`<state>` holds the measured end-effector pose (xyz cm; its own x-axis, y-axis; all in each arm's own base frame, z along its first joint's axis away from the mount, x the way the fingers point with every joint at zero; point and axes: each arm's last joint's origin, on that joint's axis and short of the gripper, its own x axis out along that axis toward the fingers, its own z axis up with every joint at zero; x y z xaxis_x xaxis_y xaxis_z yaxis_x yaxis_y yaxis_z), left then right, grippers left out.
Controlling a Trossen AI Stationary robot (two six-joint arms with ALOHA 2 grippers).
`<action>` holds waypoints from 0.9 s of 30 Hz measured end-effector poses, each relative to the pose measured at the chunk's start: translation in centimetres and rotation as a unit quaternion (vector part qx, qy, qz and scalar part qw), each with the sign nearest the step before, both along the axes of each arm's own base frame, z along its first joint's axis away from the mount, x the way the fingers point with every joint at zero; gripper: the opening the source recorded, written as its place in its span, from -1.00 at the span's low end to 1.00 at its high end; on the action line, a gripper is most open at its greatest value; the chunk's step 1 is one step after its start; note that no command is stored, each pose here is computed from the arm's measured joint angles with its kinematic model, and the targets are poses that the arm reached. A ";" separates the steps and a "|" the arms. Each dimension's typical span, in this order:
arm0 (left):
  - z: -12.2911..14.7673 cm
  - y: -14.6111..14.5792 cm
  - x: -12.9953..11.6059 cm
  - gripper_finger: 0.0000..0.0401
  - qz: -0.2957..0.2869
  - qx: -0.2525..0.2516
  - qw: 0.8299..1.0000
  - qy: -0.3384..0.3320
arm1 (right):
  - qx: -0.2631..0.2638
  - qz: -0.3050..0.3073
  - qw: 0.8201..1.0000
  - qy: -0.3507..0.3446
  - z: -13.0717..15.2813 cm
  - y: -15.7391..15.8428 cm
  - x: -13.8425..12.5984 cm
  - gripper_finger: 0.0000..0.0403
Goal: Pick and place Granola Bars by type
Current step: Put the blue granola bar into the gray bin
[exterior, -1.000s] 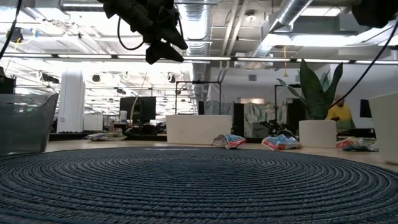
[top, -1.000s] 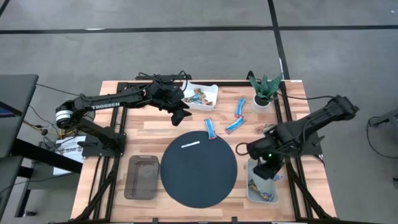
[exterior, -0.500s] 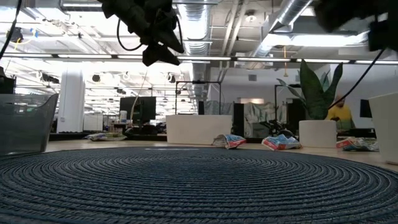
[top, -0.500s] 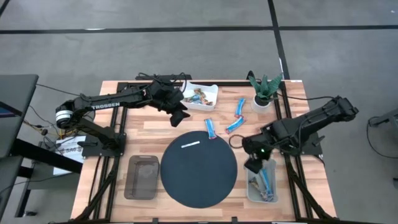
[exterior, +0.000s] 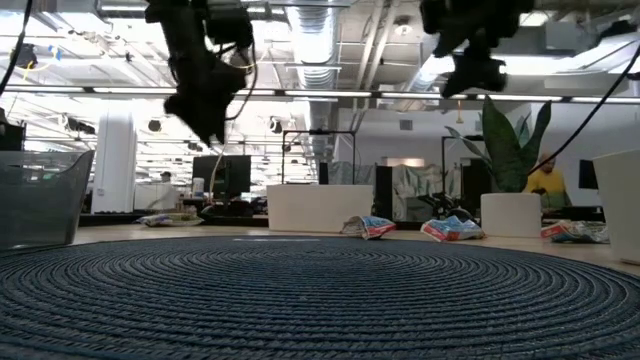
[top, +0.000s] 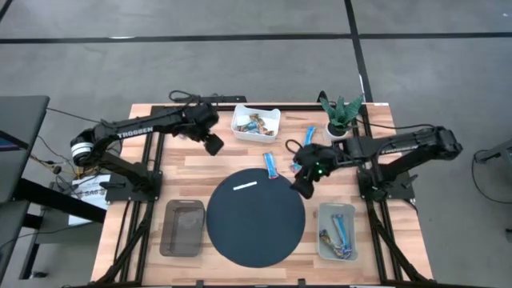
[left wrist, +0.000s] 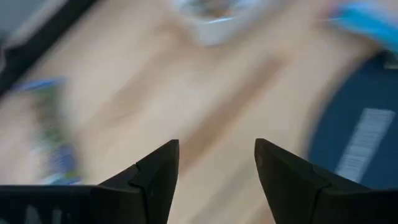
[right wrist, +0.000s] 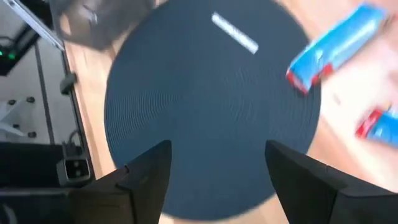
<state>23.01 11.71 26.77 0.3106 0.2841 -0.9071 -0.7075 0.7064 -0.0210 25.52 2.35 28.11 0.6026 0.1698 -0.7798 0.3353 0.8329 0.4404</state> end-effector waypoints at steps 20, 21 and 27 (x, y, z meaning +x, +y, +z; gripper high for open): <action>-8.5 7.8 -7.2 0.01 0.139 -0.037 0.980 0.136 | -0.011 -0.018 1.000 -0.017 0.2 -1.9 0.3 0.24; -8.9 8.0 -7.2 0.01 0.134 -0.043 0.980 0.141 | -0.009 -0.021 1.000 -0.017 0.2 -1.9 0.3 0.24; -11.5 9.1 -6.8 0.01 0.117 -0.066 0.977 0.166 | 0.003 -0.033 0.999 -0.031 0.4 -1.9 0.6 0.24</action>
